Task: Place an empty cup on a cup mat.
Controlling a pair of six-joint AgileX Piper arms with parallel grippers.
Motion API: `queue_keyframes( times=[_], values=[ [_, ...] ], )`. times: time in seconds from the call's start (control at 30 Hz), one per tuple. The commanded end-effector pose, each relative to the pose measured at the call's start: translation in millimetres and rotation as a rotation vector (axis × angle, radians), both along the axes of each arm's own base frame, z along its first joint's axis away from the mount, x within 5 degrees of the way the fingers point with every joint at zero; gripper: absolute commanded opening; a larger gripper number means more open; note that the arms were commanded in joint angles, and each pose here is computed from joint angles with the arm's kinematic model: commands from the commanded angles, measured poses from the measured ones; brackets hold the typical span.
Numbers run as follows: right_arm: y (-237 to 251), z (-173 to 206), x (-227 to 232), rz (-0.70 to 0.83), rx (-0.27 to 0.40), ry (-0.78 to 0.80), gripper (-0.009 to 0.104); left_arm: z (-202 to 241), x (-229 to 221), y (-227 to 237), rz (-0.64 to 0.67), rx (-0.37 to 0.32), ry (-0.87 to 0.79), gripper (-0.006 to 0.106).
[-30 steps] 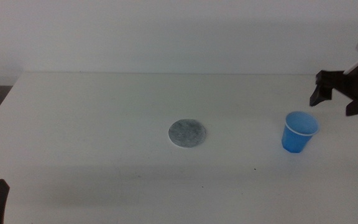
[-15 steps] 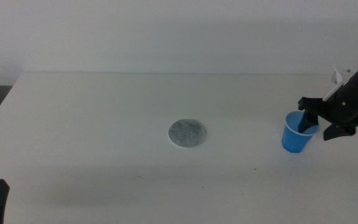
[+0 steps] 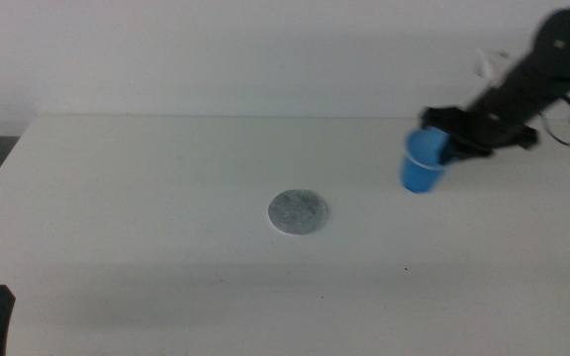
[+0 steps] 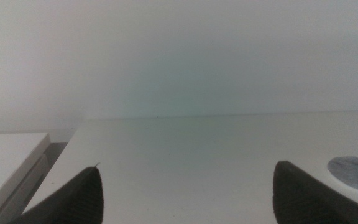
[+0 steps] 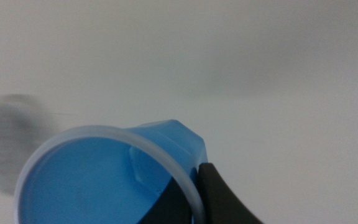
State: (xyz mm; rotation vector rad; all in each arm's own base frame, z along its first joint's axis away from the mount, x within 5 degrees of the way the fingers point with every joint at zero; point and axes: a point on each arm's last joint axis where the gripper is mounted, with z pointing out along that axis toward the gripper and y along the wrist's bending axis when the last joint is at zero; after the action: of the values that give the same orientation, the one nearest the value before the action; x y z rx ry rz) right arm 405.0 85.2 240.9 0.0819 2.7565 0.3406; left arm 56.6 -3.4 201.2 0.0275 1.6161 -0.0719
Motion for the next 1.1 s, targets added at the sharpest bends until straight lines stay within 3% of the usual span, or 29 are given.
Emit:
queue_keyframes(
  times=[0.0,0.17,0.4,0.7,1.07],
  values=[
    [31.3,21.3,-1.8,0.049,-0.004,-0.057,-0.002,1.5,-0.3,-0.1,-0.002,-0.004,-0.017,0.094],
    [104.6,32.4,2.6,0.176,0.018,-0.123,-0.002,1.5,-0.3,-0.1,-0.002,-0.004,-0.017,0.094],
    [163.2,2.5,2.1,0.279,0.023,-0.094,-0.002,1.5,-0.3,-0.1,-0.002,-0.004,-0.017,0.094],
    [169.4,-37.3,7.8,0.279,-0.007,-0.014,-0.002,1.5,-0.3,-0.1,-0.002,-0.004,-0.017,0.094],
    [168.9,-41.9,10.8,0.283,-0.027,-0.031,-0.002,1.5,-0.3,-0.1,-0.002,-0.004,-0.017,0.094]
  ],
)
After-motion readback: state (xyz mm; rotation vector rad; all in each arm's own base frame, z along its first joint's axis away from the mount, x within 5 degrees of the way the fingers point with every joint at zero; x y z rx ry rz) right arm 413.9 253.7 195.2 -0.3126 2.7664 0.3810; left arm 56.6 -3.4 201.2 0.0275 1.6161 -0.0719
